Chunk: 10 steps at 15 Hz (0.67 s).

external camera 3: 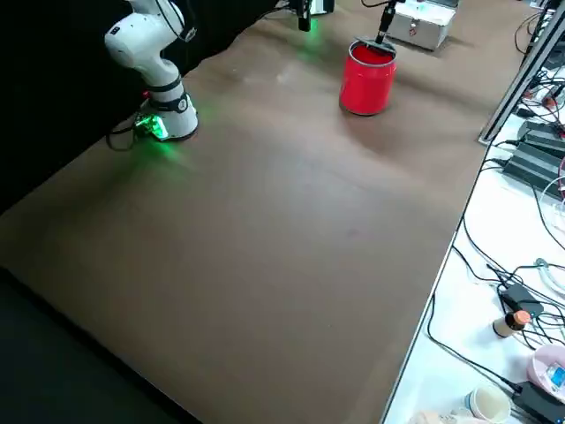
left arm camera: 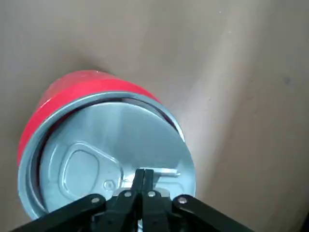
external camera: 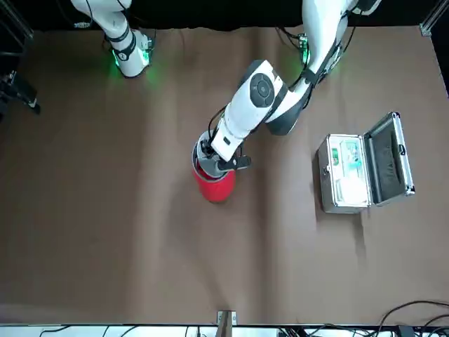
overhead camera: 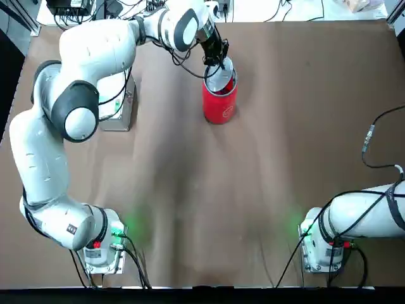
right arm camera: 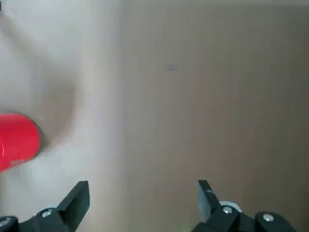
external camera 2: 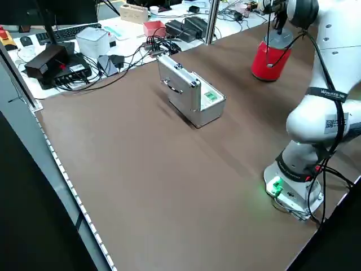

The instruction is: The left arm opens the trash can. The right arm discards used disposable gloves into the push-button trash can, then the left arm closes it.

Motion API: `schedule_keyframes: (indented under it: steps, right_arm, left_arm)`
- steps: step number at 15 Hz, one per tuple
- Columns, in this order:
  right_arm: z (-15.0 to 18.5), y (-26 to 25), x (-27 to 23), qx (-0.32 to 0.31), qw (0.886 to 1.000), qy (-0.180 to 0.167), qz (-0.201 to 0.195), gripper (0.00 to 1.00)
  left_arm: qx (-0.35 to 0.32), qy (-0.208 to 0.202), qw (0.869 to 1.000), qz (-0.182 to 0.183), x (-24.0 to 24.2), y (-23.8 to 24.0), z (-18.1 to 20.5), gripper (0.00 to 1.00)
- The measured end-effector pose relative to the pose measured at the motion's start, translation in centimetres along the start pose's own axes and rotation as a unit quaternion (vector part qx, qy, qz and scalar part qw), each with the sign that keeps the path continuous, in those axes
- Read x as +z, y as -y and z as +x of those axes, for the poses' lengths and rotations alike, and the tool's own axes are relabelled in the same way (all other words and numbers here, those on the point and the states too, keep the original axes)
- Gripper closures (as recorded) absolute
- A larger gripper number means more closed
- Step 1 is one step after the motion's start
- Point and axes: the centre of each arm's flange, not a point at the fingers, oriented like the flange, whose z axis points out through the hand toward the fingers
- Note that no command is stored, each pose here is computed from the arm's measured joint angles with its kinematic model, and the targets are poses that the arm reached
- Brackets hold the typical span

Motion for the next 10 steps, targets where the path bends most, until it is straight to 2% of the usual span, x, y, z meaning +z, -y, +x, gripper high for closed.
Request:
schedule_keyframes:
  steps: [10]
  right_arm:
    - [0.0, 0.1, 0.0, -0.001, 1.0, 0.002, 0.0, 0.01]
  left_arm:
    - [0.01, 0.001, 1.0, 0.013, 2.6, 0.5, -0.2, 0.99]
